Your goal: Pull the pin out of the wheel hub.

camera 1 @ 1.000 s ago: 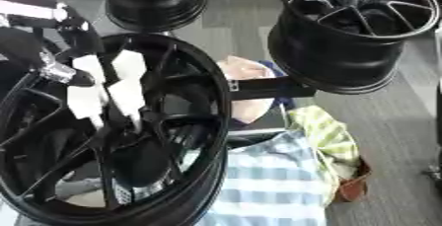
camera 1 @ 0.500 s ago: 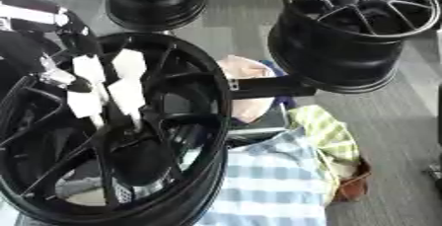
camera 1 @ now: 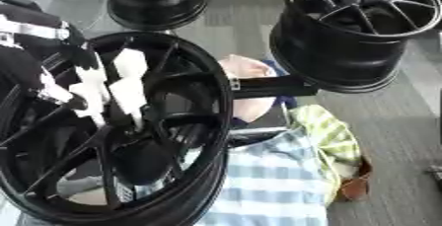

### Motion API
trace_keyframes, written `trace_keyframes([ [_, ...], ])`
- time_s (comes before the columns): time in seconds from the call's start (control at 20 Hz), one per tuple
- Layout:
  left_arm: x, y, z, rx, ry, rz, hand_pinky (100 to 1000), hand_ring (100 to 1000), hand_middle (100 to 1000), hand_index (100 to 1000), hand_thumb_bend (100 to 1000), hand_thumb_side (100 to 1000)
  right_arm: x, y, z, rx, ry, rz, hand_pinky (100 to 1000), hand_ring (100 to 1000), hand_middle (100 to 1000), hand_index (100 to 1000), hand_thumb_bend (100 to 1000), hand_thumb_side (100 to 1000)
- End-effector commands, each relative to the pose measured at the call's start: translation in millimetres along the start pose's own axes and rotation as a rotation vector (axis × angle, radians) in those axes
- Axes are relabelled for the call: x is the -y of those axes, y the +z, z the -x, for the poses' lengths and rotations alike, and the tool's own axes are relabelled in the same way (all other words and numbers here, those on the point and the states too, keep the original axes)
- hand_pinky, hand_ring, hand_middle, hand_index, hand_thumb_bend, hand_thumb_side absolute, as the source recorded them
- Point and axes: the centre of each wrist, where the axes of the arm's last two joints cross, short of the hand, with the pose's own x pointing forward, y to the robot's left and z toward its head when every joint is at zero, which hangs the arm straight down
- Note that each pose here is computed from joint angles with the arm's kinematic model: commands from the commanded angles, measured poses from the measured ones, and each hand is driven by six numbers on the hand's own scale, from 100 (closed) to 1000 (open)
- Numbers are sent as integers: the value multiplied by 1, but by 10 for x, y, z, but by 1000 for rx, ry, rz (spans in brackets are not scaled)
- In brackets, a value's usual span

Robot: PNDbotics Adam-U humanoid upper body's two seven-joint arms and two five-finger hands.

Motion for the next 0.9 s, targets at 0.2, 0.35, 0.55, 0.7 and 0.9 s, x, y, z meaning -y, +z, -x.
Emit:
trace_keyframes([
  [0.2,-46,141,24,-47,-27,-1,805,755,661,781,573,534,55,-70,-14,16,-2,33,756,736,700,822,100,302],
  [0.35,-21,122,45,-58,-24,9,806,768,682,819,572,526,57,-66,-11,14,-4,36,756,736,699,822,100,306],
  [0.55,20,83,76,-72,-15,24,803,770,689,837,570,521,58,-62,-5,10,-7,37,756,736,698,821,100,308],
  [0.7,30,64,82,-75,-10,28,797,762,678,831,559,512,59,-62,-3,9,-8,39,756,736,699,821,100,309],
  [0.9,32,45,82,-82,-2,25,792,752,665,824,556,507,61,-57,0,7,-9,41,755,736,699,821,100,310],
])
